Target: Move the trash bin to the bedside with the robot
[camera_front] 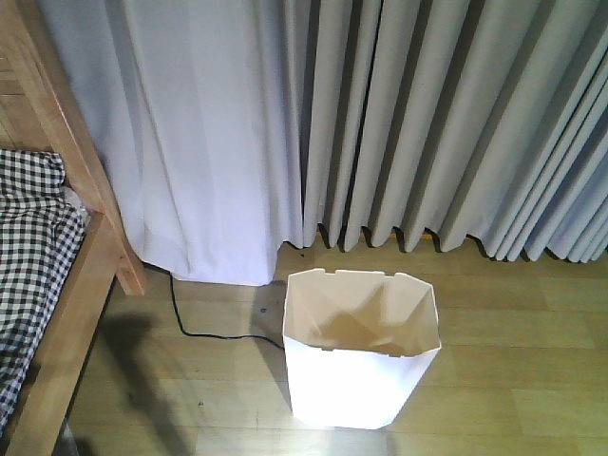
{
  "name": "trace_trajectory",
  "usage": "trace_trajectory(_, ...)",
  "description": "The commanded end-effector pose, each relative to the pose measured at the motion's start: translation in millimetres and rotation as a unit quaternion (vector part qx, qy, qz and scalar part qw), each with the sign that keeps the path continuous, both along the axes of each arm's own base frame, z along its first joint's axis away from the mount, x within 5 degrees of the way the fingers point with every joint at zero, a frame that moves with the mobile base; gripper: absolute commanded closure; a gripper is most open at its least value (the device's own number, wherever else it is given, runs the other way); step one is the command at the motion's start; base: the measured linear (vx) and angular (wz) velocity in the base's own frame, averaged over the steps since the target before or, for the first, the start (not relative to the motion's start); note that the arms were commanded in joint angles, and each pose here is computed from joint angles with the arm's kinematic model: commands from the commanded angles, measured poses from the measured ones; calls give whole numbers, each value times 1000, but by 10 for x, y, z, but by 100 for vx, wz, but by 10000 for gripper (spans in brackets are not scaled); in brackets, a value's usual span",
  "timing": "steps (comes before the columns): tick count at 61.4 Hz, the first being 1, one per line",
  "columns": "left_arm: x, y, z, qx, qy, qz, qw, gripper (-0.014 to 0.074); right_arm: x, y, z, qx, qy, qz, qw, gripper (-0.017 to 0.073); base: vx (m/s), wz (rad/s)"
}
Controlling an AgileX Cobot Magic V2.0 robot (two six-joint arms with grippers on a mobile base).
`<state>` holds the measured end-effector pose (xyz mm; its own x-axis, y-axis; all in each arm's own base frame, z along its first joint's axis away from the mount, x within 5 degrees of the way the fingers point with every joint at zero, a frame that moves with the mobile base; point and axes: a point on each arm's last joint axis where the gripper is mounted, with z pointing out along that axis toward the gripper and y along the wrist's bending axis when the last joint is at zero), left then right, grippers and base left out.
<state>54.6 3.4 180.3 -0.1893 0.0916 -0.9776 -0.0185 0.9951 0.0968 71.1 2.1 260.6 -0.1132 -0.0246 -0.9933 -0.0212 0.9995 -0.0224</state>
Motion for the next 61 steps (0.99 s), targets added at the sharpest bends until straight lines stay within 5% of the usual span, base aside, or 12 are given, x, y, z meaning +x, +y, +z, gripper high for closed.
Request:
trace_trajectory(1, 13, -14, -27, -6, -26, -8, 1000, 599, 6, -14, 148, -7, -43, -7, 999, 569, 0, 0)
trace_trajectory(9, 13, -14, -27, -6, -26, -8, 1000, 599, 12, -19, 101, -11, -48, -10, 999, 570, 0, 0)
trace_trajectory(16, 13, -14, -27, -6, -26, -8, 1000, 599, -17, -33, -31, -46, -66, -16, 997, 570, 0, 0)
trace_trajectory(38, 13, -14, -27, -6, -26, -8, 1000, 599, -149, -33, -607, -5, -98, -20, 995, 570, 0, 0)
trace_trajectory(61, 13, -14, -27, -6, -26, -8, 1000, 599, -149, -33, -615, -5, -90, -20, 996, 570, 0, 0)
